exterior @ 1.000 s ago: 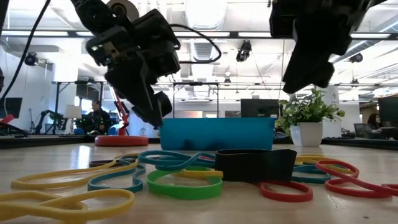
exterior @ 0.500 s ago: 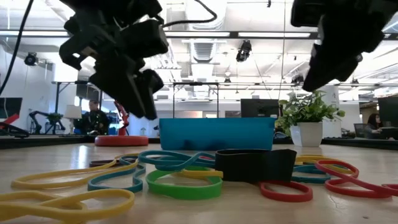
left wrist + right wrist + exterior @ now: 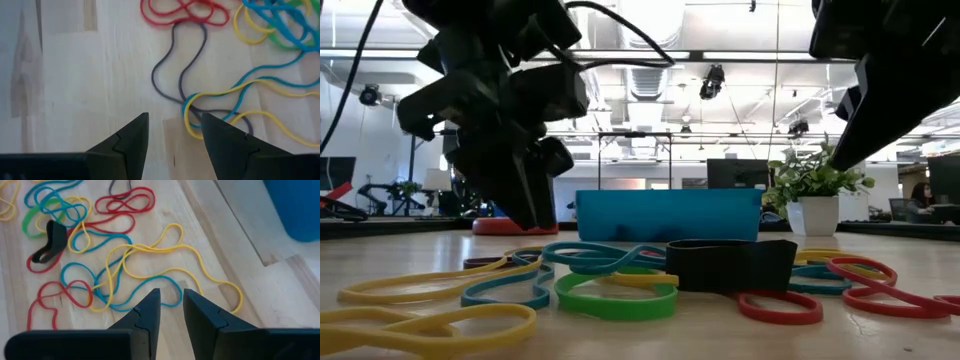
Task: Pick and place rubber bands into bin
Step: Put the yellow rubber band into the blue bin
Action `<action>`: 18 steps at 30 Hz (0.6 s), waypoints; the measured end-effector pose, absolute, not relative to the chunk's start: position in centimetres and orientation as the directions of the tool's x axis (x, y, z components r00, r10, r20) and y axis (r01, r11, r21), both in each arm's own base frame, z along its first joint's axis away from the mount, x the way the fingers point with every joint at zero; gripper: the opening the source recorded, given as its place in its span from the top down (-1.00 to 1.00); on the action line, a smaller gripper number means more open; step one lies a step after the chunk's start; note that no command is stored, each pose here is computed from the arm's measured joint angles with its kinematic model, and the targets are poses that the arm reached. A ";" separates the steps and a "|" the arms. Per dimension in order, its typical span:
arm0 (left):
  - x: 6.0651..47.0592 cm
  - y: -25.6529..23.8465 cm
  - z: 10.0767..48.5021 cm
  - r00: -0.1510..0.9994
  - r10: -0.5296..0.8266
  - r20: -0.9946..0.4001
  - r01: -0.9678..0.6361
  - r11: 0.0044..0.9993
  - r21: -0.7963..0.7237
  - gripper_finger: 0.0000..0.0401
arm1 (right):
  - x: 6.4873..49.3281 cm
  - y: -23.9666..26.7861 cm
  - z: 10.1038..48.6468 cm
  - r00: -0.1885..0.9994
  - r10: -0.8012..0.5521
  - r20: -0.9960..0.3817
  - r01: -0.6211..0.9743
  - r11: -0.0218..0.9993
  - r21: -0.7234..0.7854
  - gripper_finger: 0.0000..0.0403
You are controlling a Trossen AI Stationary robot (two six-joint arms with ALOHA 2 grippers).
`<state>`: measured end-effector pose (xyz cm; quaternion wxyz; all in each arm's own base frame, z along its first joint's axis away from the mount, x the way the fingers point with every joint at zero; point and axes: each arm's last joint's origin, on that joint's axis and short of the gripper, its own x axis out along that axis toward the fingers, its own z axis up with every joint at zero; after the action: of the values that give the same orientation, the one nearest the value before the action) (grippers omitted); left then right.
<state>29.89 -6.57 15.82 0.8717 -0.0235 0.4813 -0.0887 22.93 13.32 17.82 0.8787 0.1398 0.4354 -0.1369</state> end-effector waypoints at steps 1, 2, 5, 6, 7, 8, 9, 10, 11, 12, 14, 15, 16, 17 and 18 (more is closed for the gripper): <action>29.9 -6.6 15.8 0.519 -0.176 -0.836 0.131 0.983 -0.126 0.17 | 22.9 13.3 17.8 0.583 -0.119 -0.803 0.363 0.923 0.127 0.62; 29.9 -6.6 15.7 0.519 -0.176 -0.837 0.131 0.983 -0.126 0.17 | 22.9 13.3 17.8 0.582 -0.120 -0.804 0.363 0.923 0.125 0.62; 30.0 -6.7 15.4 0.512 -0.177 -0.841 0.134 0.983 -0.125 0.17 | 22.9 13.3 17.7 0.581 -0.121 -0.805 0.363 0.923 0.124 0.63; 30.0 -6.8 15.4 0.511 -0.177 -0.841 0.136 0.983 -0.125 0.17 | 22.9 13.3 17.7 0.582 -0.121 -0.804 0.363 0.923 0.124 0.64; 30.0 -6.8 15.3 0.514 -0.179 -0.839 0.138 0.982 -0.126 0.17 | 22.9 13.3 17.7 0.582 -0.121 -0.804 0.363 0.923 0.124 0.64; 30.1 -6.9 15.3 0.519 -0.181 -0.835 0.140 0.982 -0.126 0.17 | 22.9 13.3 17.7 0.581 -0.121 -0.805 0.364 0.923 0.123 0.65; 30.2 -7.0 15.3 0.525 -0.184 -0.831 0.143 0.982 -0.127 0.17 | 22.8 13.3 17.7 0.580 -0.122 -0.806 0.364 0.923 0.122 0.66; 30.3 -7.1 15.3 0.531 -0.187 -0.827 0.147 0.981 -0.127 0.17 | 22.8 13.3 17.7 0.580 -0.122 -0.806 0.364 0.923 0.122 0.66; 30.3 -7.1 15.2 0.533 -0.188 -0.825 0.148 0.981 -0.128 0.17 | 22.9 13.3 17.7 0.580 -0.122 -0.805 0.364 0.923 0.122 0.66; 30.4 -7.2 15.1 0.537 -0.190 -0.822 0.152 0.980 -0.128 0.17 | 22.8 13.2 17.6 0.579 -0.123 -0.806 0.364 0.923 0.121 0.66; 30.4 -7.4 14.9 0.533 -0.192 -0.824 0.154 0.980 -0.128 0.17 | 22.8 13.2 17.6 0.578 -0.123 -0.806 0.364 0.924 0.120 0.66; 30.5 -7.4 14.8 0.532 -0.191 -0.825 0.154 0.980 -0.128 0.17 | 22.8 13.2 17.6 0.578 -0.123 -0.806 0.364 0.923 0.120 0.66; 30.5 -7.4 14.8 0.530 -0.192 -0.826 0.155 0.980 -0.128 0.17 | 22.8 13.2 17.6 0.579 -0.123 -0.806 0.365 0.923 0.120 0.66; 30.5 -7.4 14.7 0.527 -0.191 -0.828 0.155 0.980 -0.128 0.17 | 22.8 13.2 17.6 0.577 -0.124 -0.807 0.365 0.923 0.119 0.66; 30.5 -7.4 14.7 0.527 -0.191 -0.828 0.155 0.980 -0.128 0.17 | 22.8 13.2 17.6 0.577 -0.124 -0.807 0.365 0.923 0.119 0.66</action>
<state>30.48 -7.45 14.66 0.8735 -0.0189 0.4763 -0.0992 22.79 13.22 17.57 0.8774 0.1375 0.4380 -0.1392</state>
